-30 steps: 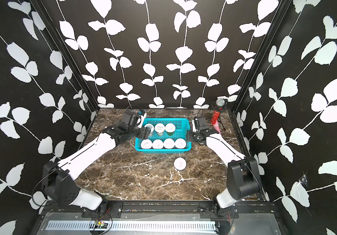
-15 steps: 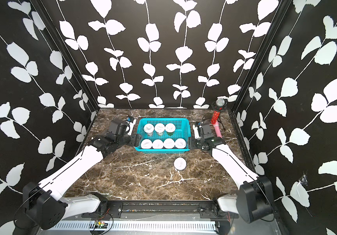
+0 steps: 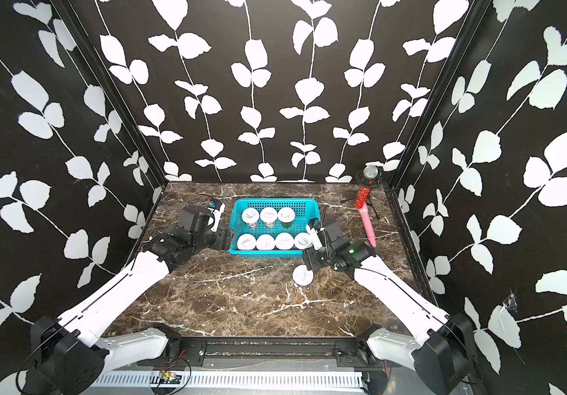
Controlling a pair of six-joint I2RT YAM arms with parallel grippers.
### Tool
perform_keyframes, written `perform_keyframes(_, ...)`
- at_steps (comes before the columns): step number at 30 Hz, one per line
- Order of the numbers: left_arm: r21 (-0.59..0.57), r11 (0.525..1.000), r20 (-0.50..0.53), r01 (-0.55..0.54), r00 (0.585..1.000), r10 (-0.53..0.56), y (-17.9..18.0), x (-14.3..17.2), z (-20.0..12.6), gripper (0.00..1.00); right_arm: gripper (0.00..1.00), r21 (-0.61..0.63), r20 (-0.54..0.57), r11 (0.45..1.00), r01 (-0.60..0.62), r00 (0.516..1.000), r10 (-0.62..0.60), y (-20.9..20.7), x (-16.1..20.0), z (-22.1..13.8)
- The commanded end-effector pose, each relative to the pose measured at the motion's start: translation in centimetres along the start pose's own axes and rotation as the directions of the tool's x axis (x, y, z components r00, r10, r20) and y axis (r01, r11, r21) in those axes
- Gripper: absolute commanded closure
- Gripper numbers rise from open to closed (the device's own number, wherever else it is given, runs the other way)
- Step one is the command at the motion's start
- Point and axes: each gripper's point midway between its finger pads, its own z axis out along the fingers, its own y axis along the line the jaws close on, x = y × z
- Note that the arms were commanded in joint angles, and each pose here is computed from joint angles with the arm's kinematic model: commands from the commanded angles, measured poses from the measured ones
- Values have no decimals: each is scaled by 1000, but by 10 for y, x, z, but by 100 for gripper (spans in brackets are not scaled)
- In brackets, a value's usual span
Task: Put the yogurt in the basket
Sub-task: Pick up the yogurt from the center of the board.
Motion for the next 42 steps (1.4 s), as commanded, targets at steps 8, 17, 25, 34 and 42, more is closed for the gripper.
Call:
perform_keyframes(8,-22,1000,0,0,1000,0,6,4,-1,16,26,25,-122,993,111,987,-107,17,34,16)
perform_keyframes(17,-22,1000,1,-1,1000,1,6,4,-2,16,20,78,-176,984,161,974,-145,20,35,34)
perform_keyframes(25,-25,1000,-3,-3,1000,3,7,5,-1,16,17,96,-178,983,154,975,-135,21,32,43)
perform_keyframes(34,-32,999,1,-3,1000,3,8,5,-2,16,18,91,-201,985,150,971,-129,23,34,51)
perform_keyframes(42,-30,1000,-3,-6,1000,6,8,6,-1,16,26,88,-219,986,145,968,-122,23,38,58)
